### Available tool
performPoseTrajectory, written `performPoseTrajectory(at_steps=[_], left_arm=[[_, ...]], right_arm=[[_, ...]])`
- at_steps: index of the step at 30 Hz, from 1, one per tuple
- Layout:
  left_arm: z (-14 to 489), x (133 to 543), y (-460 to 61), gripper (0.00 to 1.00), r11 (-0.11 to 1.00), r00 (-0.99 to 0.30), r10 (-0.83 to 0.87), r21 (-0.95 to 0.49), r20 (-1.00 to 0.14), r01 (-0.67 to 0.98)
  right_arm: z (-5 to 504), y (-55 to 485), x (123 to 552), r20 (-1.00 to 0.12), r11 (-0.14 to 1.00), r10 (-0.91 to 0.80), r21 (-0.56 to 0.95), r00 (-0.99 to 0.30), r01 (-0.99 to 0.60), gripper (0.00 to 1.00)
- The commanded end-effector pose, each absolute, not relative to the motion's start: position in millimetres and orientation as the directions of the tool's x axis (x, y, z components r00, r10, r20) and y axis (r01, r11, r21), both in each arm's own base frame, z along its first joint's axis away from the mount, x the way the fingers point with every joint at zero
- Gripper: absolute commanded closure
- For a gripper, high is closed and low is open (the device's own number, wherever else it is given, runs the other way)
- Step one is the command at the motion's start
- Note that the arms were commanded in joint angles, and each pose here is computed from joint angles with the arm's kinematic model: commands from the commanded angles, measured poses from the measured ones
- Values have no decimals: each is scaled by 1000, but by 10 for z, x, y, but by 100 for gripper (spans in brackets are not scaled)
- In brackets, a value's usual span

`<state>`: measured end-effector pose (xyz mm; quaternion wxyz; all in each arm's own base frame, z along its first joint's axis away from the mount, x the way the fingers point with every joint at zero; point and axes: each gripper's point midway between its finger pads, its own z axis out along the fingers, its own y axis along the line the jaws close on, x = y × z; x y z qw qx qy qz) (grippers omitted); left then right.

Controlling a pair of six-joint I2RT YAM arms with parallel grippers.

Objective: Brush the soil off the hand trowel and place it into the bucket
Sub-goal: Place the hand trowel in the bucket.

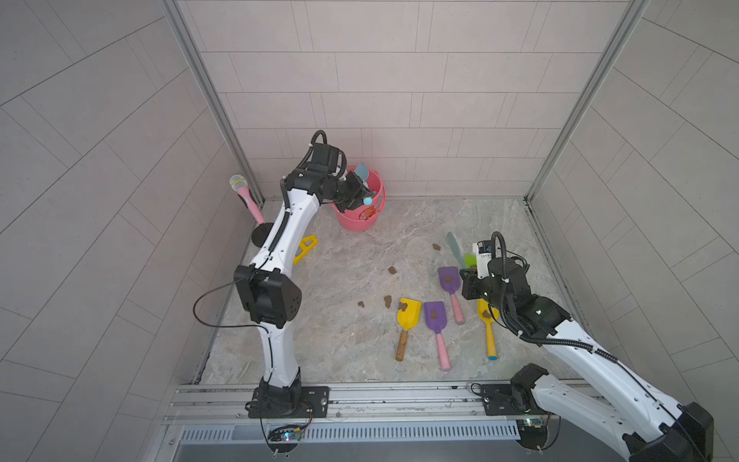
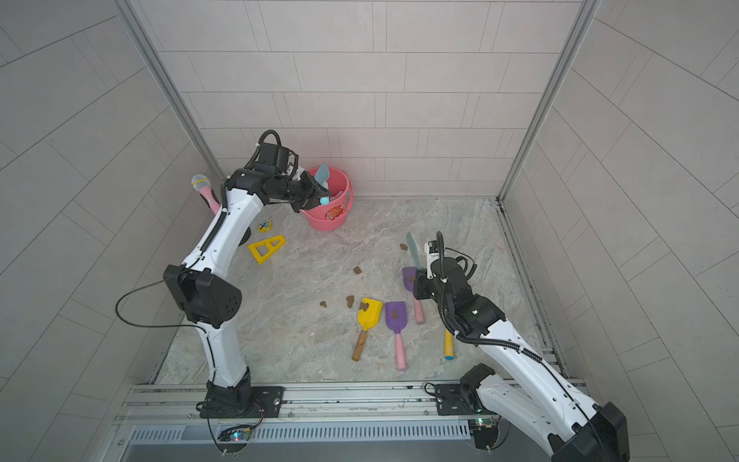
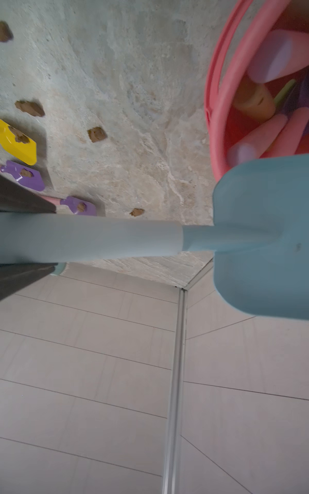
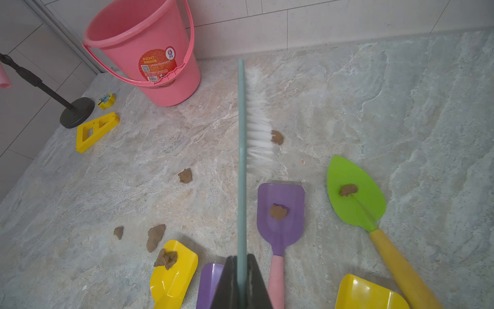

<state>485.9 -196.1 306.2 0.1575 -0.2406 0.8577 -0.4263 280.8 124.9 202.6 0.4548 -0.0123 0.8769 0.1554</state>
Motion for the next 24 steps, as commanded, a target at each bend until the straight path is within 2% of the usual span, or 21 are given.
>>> performPoseTrajectory(at_steps=[1, 8, 13, 17, 19, 20, 24], left_arm=[[3187, 5158, -1985, 100, 332, -784, -613, -871, 93, -363], [2956, 5626, -2063, 100, 237, -736, -647, -864, 200, -444], [2651, 5768, -2040, 100, 163, -647, -696, -810, 310, -563], [2527, 5884, -2011, 98, 131, -605, -725, -798, 328, -589], [2488, 5930, -2004, 92, 123, -594, -735, -798, 327, -591], [2462, 5953, -2004, 86, 116, -588, -738, -796, 331, -594], [2533, 6067, -2013, 55, 85, -589, -741, -824, 323, -559]], right_arm=[[2048, 1227, 2756, -786, 946, 150, 291, -600, -143, 100], [2138, 1290, 2699, -775, 932, 145, 315, -615, -178, 100], [2183, 1280, 2666, -779, 935, 122, 299, -615, -192, 100], [2237, 1255, 2633, -793, 938, 97, 275, -601, -211, 100], [2254, 1239, 2614, -796, 940, 87, 265, -599, -215, 100], [2274, 1236, 2605, -798, 940, 81, 260, -597, -220, 100], [2319, 1225, 2570, -795, 941, 69, 252, -603, -225, 100]])
